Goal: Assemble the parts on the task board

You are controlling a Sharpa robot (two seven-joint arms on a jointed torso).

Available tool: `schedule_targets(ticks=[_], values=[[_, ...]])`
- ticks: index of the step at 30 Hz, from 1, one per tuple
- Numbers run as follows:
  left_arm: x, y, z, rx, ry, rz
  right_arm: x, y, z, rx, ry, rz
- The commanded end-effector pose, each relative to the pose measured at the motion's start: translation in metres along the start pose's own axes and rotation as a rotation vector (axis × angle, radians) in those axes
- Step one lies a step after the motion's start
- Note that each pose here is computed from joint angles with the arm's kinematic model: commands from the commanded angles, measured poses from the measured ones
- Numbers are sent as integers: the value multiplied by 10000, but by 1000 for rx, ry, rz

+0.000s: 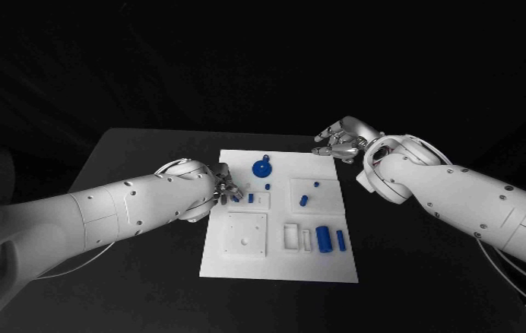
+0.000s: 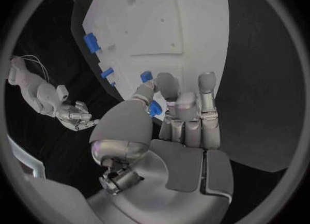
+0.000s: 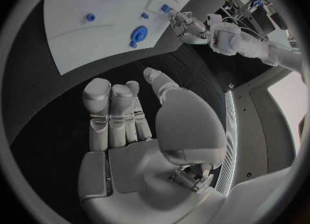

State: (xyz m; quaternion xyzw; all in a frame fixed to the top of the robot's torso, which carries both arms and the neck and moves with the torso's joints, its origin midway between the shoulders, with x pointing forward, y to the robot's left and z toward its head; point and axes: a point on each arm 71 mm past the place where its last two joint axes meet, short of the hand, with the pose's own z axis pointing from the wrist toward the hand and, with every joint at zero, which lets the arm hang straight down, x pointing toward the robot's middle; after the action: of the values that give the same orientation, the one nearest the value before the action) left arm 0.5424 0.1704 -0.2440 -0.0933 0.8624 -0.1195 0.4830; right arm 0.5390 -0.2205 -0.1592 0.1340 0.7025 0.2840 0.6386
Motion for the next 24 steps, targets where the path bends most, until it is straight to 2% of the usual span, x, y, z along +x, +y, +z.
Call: schedule_targets(ticks=[1, 10, 24], values=[[73, 12, 0, -9, 42, 30, 5, 7, -2, -9, 10, -3], [70, 33, 0, -18, 44, 32, 5, 6, -2, -9, 10, -4], [87, -6, 3, -10, 55, 15, 6, 8, -1, -9, 10, -3]])
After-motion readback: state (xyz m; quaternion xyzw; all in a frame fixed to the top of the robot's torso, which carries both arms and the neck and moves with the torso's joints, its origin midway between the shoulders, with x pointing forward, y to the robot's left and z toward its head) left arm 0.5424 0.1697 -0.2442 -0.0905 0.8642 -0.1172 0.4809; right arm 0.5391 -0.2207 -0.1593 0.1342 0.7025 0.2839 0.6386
